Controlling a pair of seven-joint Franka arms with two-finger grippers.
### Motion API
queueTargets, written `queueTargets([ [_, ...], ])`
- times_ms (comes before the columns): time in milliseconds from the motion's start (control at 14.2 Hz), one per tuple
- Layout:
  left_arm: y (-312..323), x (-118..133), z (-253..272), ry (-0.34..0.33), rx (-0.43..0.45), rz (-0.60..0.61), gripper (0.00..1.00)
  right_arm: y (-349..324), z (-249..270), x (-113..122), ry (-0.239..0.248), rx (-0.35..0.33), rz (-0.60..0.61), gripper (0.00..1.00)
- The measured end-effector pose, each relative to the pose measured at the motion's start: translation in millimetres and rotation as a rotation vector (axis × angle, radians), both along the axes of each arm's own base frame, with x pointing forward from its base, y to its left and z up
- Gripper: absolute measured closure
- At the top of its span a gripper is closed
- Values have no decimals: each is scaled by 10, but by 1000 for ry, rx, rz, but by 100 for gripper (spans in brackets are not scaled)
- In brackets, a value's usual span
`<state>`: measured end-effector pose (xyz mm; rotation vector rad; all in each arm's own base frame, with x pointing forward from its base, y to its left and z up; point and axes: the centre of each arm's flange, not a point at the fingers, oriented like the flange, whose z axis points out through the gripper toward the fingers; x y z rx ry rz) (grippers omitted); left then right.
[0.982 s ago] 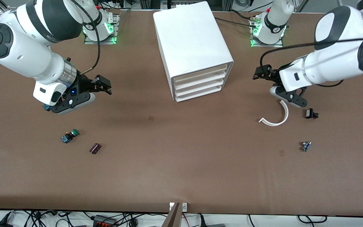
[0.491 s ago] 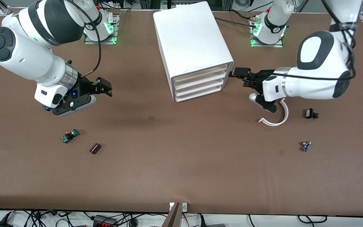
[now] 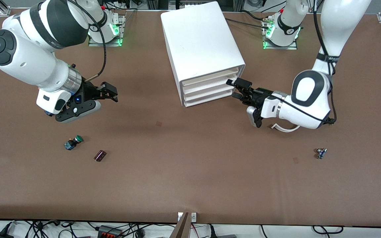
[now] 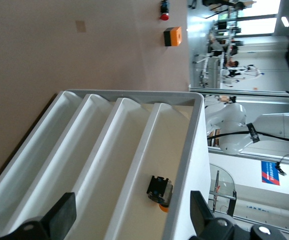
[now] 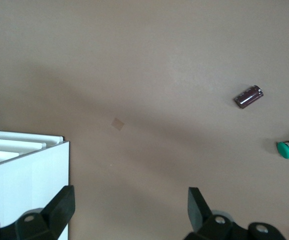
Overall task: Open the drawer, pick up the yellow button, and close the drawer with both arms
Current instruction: 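Pull the lowest drawer open with the left gripper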
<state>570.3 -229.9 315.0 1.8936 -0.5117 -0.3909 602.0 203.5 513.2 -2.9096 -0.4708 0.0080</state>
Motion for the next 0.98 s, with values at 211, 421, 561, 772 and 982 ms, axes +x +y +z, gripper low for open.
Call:
queueTargets([
  [211, -44, -133, -387, 21, -120, 19, 4, 62, -83, 78, -6, 51, -20, 0],
  [421, -88, -372, -642, 38, -175, 12, 16, 132, -216, 158, -5, 84, -35, 0],
  [561, -106, -465, -694, 59, -189, -3, 33, 210, -266, 173, -5, 92, -41, 0],
  [772, -166, -622, -755, 104, -207, -34, 33, 335, -287, 171, -18, 96, -42, 0],
  [982, -260, -796, -849, 116, -225, -60, 36, 434, -315, 183, -35, 110, -40, 0],
])
